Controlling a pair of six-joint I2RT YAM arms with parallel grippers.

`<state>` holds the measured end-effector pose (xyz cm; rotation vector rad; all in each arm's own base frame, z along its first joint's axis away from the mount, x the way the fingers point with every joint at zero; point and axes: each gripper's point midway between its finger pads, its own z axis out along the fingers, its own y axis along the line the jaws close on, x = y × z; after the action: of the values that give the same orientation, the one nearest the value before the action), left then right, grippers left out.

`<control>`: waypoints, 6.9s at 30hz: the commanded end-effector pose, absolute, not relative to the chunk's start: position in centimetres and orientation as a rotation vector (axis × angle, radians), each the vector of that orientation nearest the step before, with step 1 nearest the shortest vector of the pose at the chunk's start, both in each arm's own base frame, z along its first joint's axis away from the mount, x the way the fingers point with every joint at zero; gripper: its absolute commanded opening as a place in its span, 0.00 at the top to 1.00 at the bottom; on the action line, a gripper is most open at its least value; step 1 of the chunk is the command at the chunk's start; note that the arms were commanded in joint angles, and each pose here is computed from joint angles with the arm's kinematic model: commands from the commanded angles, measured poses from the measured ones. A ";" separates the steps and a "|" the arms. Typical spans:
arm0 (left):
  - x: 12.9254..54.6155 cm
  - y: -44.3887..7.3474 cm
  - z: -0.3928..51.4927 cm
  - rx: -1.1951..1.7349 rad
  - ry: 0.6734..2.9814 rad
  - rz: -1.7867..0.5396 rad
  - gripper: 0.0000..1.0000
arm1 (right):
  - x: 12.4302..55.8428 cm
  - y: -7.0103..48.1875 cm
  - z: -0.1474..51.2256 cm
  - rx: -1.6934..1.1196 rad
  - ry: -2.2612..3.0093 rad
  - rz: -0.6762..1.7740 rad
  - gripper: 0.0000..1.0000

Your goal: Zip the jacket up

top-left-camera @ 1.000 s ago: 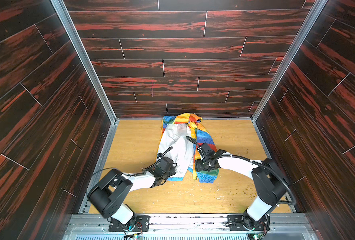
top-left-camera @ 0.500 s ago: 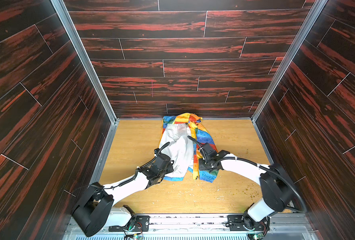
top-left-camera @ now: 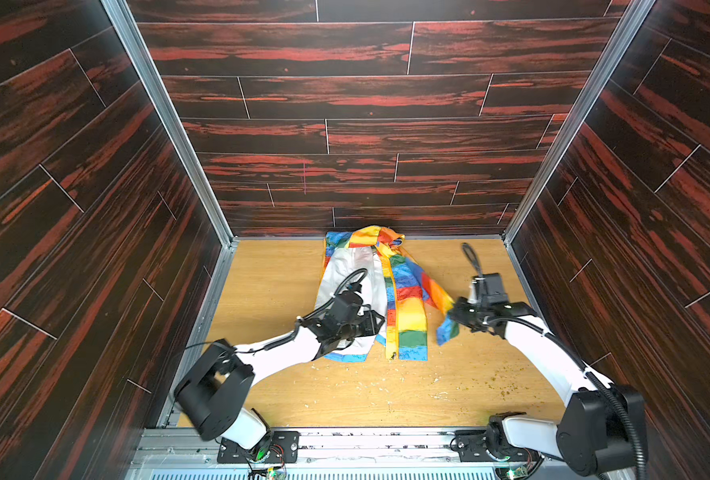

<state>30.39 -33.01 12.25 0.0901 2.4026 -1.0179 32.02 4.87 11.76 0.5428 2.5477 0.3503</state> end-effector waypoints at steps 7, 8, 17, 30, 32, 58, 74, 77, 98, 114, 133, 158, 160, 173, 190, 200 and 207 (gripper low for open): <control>31.4 -35.8 7.0 0.174 2.527 -0.937 0.60 | 31.9 2.8 11.5 0.730 2.502 0.481 0.28; 31.5 -35.9 6.5 0.179 2.539 -0.920 0.60 | 32.0 3.0 11.7 0.723 2.493 0.495 0.27; 31.6 -36.0 4.2 0.239 2.605 -0.844 0.58 | 29.5 7.7 13.2 0.546 2.498 0.652 0.26; 29.5 -41.5 6.5 0.336 2.488 -1.329 0.87 | 25.8 15.3 8.7 0.486 2.585 0.931 0.44; 29.7 -41.6 7.1 0.328 2.474 -1.343 0.94 | 25.3 16.2 8.2 0.499 2.584 0.984 0.45; 30.5 -42.2 13.4 0.173 2.419 -1.450 1.00 | 23.3 22.0 6.2 0.827 2.230 1.538 0.22; 30.8 -41.1 16.9 -0.069 2.395 -1.570 1.00 | 24.2 21.6 6.7 0.781 2.004 1.614 0.31; 31.0 -39.8 15.9 -0.120 2.410 -1.541 1.00 | 24.3 20.7 7.9 0.764 1.950 1.601 0.43; 30.4 -38.5 14.9 -0.182 2.262 -1.759 0.50 | 24.7 20.9 10.4 0.660 1.991 1.540 1.00; 30.6 -39.9 16.8 -0.160 2.137 -1.950 1.00 | 24.3 20.2 11.3 0.622 2.022 1.457 0.90; 31.0 -40.6 19.1 0.023 2.225 -1.773 1.00 | 24.4 15.7 16.3 0.491 1.878 1.151 0.01; 32.1 -40.9 20.2 -0.014 2.214 -1.736 1.00 | 23.7 24.2 19.7 0.517 1.730 1.741 0.17; 32.0 -40.9 20.6 -0.015 2.207 -1.746 1.00 | 24.3 23.4 19.1 0.558 1.698 1.705 0.15; 31.5 -40.9 22.4 -0.081 2.157 -1.869 1.00 | 26.8 20.4 19.5 0.528 1.527 1.673 0.17; 29.9 -43.2 22.9 -0.041 2.136 -1.941 1.00 | 27.1 14.2 24.7 0.410 1.572 1.313 0.16; 30.6 -43.8 24.3 -0.022 2.076 -1.970 1.00 | 24.3 16.4 20.7 0.448 1.665 1.500 0.19; 30.5 -43.9 24.4 -0.020 2.065 -1.998 1.00 | 24.1 17.3 21.1 0.438 1.647 1.553 0.25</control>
<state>30.45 -43.41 21.67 -0.0731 2.1580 -1.9324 24.12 17.04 19.49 0.4498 1.7062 1.5021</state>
